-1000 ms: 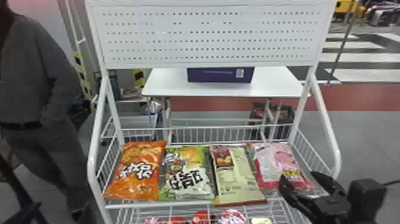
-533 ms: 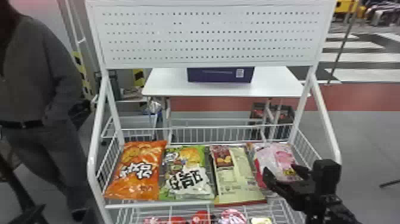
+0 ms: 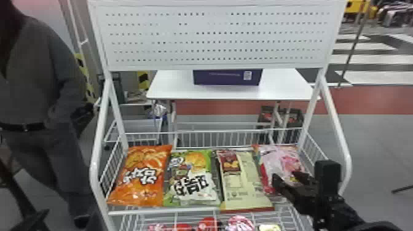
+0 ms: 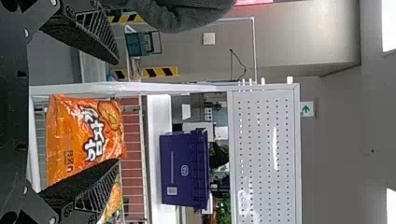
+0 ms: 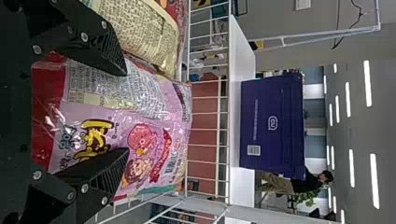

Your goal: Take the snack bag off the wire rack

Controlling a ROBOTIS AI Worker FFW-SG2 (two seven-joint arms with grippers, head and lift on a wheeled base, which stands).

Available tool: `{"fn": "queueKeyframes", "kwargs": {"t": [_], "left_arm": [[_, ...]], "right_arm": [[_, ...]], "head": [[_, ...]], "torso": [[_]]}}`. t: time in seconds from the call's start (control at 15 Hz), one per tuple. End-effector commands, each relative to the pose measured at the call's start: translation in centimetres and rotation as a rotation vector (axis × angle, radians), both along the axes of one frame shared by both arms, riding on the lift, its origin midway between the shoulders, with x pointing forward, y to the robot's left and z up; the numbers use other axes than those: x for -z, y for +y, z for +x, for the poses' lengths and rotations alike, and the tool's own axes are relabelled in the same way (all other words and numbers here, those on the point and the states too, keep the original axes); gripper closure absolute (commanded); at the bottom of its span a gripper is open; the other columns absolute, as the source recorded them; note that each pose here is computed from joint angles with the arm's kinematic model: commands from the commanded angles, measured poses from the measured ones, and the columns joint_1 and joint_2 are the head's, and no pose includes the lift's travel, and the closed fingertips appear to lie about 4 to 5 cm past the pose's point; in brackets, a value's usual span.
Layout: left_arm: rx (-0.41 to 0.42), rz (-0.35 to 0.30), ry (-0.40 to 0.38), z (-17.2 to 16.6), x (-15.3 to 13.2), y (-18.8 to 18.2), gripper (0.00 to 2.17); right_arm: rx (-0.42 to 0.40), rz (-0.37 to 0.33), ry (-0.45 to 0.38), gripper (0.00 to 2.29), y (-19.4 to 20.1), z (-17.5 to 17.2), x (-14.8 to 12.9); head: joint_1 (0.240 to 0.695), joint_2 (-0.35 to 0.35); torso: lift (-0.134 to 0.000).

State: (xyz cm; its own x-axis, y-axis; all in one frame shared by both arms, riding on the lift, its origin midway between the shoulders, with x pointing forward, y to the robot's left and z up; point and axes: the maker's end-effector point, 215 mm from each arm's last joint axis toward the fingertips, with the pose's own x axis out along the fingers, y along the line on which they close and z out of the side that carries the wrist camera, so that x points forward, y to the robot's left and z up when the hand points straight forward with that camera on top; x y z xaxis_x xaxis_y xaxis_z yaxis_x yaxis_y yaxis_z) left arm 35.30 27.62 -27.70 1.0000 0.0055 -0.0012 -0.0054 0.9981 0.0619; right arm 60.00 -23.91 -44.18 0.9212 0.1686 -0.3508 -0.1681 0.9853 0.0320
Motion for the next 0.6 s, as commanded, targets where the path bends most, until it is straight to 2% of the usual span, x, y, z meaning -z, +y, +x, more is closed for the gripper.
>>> {"fn": "queueKeyframes", "kwargs": {"t": [0.0,0.07,0.13,0.27,0.33,0.53], "left_arm": [[-0.001,0.002,0.010,0.1,0.3,0.1,0.15],[-0.001,0.002,0.009,0.2,0.3,0.1,0.15],[-0.001,0.003,0.010,0.2,0.3,0.0,0.15],[-0.003,0.001,0.012,0.2,0.4,0.1,0.15],[-0.003,0.001,0.013,0.1,0.4,0.1,0.15],[-0.001,0.003,0.013,0.1,0.4,0.0,0.15]], "right_arm": [[-0.001,0.010,0.014,1.19,0.1,-0.6,0.4],[-0.003,0.019,0.010,1.53,0.3,-0.6,0.0],[-0.005,0.022,0.009,1.69,0.5,-0.7,-0.3],[-0.011,0.026,0.006,1.71,0.8,-0.8,-0.8],[-0.013,0.030,-0.001,1.87,1.1,-0.9,-1.2],[-0.016,0.039,-0.027,2.01,1.3,-1.0,-2.6]], "head": [[0.499,0.000],[0.499,0.000],[0.499,0.000],[0.499,0.000],[0.499,0.000],[0.499,0.000]], "torso": [[0.000],[0.000],[0.000],[0.000],[0.000],[0.000]]}}
